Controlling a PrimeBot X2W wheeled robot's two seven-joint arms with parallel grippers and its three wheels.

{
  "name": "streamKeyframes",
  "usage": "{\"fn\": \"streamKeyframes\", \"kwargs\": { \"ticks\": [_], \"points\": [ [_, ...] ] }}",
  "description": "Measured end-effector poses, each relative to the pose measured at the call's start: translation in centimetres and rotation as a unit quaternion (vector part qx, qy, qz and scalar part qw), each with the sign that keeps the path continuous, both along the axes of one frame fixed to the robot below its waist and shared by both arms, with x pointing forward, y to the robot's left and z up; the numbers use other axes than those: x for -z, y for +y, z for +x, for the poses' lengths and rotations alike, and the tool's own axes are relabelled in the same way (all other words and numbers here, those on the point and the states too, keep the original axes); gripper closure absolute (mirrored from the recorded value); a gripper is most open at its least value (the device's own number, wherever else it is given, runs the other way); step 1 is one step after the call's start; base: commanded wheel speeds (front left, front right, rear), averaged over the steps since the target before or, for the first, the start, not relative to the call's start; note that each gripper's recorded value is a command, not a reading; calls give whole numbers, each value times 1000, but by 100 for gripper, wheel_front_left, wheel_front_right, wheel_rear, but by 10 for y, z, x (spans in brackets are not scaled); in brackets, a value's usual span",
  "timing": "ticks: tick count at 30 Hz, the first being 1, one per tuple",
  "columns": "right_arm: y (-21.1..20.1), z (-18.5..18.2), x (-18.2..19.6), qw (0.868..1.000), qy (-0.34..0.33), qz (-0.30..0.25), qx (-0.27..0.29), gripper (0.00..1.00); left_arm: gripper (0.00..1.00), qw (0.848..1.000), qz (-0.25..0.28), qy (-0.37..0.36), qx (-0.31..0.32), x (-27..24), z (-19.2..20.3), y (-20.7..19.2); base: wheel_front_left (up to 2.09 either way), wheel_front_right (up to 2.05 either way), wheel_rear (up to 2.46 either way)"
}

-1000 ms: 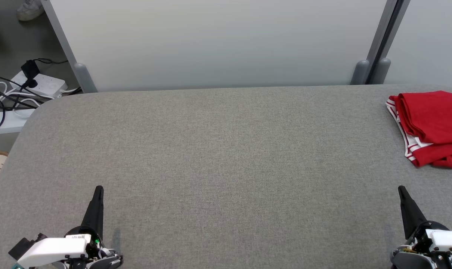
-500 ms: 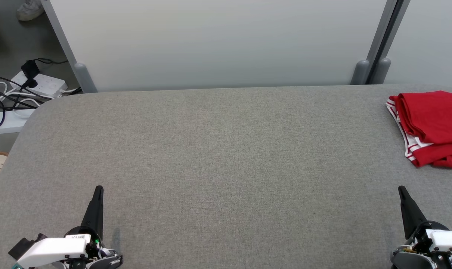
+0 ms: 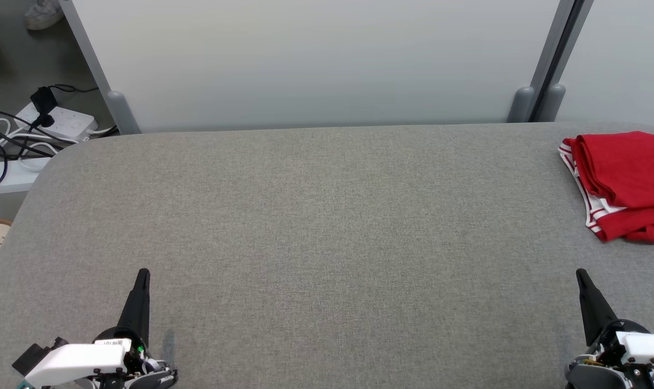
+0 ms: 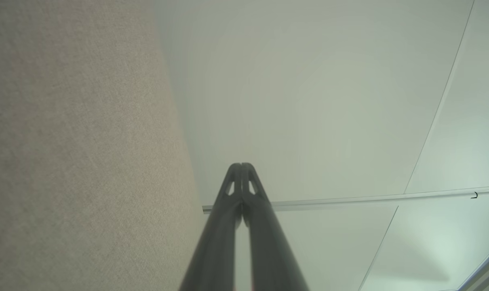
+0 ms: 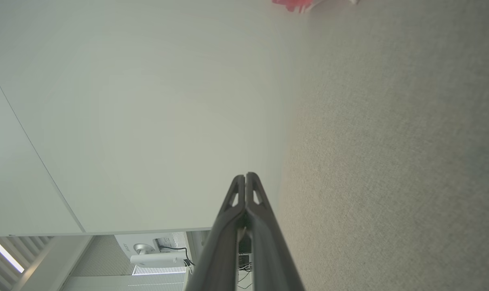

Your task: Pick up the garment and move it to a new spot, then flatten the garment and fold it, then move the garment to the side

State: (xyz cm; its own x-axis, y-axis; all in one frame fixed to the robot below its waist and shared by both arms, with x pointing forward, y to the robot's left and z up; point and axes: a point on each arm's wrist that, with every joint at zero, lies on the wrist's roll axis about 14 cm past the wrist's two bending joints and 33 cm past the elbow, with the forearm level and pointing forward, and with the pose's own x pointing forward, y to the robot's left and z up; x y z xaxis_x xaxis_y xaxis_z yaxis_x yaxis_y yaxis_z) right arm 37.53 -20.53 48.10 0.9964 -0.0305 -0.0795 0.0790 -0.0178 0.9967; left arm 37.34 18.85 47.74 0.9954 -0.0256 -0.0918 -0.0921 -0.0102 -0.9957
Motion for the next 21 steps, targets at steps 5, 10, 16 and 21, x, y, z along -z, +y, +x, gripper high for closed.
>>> {"fn": "streamKeyframes", "kwargs": {
  "ticks": [5,10,16,21],
  "points": [
    [0,0,0,1000,0,0,0,100,100,1000,0,0,0,0,0,0,0,0,0],
    [0,0,0,1000,0,0,0,100,100,1000,0,0,-1,0,0,1,0,0,0],
    [0,0,0,1000,0,1,0,100,100,1000,0,0,-2,0,0,1,0,0,0],
    [1,0,0,1000,0,1,-3,100,100,1000,-1,0,-2,0,0,1,0,0,0]
  ]
}}
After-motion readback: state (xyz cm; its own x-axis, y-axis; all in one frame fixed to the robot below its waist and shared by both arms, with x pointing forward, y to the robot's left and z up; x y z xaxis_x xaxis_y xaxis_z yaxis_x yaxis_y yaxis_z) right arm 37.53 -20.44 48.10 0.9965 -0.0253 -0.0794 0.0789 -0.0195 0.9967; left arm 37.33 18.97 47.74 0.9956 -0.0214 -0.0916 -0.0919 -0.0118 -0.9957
